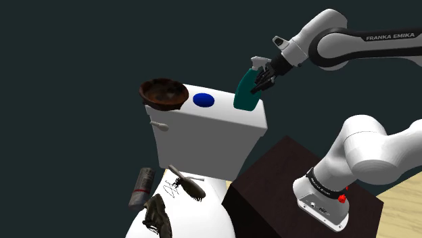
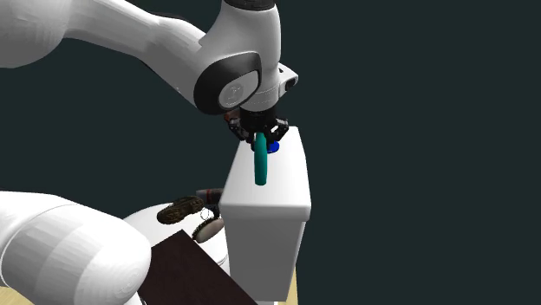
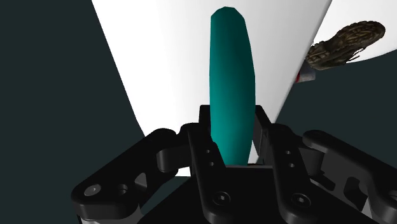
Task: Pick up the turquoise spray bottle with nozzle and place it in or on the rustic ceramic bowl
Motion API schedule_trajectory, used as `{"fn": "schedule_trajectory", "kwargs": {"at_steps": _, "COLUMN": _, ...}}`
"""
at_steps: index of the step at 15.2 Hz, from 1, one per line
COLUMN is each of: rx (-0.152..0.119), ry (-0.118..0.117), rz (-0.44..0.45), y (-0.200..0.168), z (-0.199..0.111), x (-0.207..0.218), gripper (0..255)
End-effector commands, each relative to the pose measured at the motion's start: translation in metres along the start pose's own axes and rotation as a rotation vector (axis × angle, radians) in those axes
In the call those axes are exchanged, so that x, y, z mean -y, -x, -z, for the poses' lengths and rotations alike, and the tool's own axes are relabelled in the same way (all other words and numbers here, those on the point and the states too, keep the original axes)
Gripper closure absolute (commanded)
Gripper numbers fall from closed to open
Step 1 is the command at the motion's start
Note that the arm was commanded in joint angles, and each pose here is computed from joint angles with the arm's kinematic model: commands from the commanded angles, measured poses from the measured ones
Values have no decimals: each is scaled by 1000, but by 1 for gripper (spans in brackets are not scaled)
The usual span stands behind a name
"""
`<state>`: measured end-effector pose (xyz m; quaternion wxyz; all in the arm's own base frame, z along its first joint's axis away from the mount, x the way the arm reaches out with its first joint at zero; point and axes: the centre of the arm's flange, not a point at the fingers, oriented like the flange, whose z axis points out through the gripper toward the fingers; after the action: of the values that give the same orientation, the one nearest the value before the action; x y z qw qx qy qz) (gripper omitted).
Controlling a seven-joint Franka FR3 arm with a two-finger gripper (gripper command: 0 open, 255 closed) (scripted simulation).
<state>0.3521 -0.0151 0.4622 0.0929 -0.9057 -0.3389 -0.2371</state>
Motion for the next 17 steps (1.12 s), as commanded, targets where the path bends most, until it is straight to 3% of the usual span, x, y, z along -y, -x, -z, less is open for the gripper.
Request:
{"fn": "schedule_trajectory", "kwargs": {"at_steps": 1, "rx": 0, "ry": 0, "rz": 0, "y": 0, "z": 0, "x": 0, "gripper": 255}}
{"fn": "schedule_trajectory", "kwargs": {"at_steps": 17, "rx": 0, "ry": 0, "rz": 0, "y": -36, "z": 64, "x": 1, "gripper": 255}}
